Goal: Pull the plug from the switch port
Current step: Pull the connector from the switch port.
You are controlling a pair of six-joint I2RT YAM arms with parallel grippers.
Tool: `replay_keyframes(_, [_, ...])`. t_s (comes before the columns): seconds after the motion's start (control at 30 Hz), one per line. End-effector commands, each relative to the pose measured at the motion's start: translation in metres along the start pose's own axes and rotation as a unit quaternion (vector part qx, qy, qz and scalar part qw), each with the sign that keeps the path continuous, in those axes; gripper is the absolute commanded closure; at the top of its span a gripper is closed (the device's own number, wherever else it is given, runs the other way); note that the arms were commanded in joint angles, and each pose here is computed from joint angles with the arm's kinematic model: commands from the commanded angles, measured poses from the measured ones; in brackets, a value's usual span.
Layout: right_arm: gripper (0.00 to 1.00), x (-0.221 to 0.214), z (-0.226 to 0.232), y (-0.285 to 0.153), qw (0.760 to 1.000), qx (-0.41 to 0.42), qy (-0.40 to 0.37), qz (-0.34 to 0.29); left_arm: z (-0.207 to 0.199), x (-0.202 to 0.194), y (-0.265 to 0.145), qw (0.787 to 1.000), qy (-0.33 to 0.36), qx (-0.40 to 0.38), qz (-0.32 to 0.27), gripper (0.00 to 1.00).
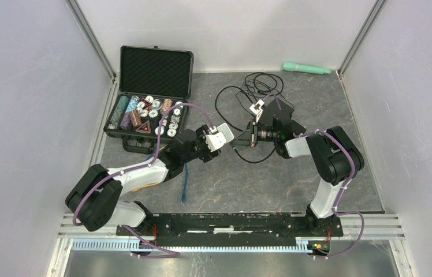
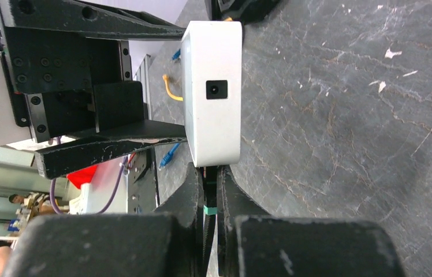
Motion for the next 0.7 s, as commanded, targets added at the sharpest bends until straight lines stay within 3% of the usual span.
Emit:
replay_keyframes(0.0, [1.0, 0.018, 0.028, 0.007, 0.995, 0.056, -0.064, -0.043, 0.013, 0.022, 0.003, 0.999, -0.034, 0.022, -0.029, 0.98])
replay_keyframes(0.23, [1.0, 0.022, 0.03, 0.008, 0.994, 0.071, -0.075, -0.041, 0.009, 0.025, 0.007, 0.997, -0.076, 0.005, -0.024, 0.98])
replay_keyframes(0.5, [1.0, 0.02, -0.004, 0.001, 0.995, 0.016, -0.088, 0.037, 0.005, 0.014, 0.0, 0.999, 0.015, -0.014, -0.04, 0.98])
replay_keyframes(0.67, [1.0, 0.019, -0.013, -0.003, 0.992, 0.004, -0.106, 0.068, 0.01, 0.01, -0.001, 0.999, -0.003, -0.007, -0.037, 0.98])
Point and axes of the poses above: each gripper's point midway between its finger pads, its own y axis out along the fingers, its own z axis along the line the jaws close on, x = y × z, the point moved 8 cm from there along -y, back along the fingers, and after that the axes turned 3 degrees about y, right-handed, at the moved point
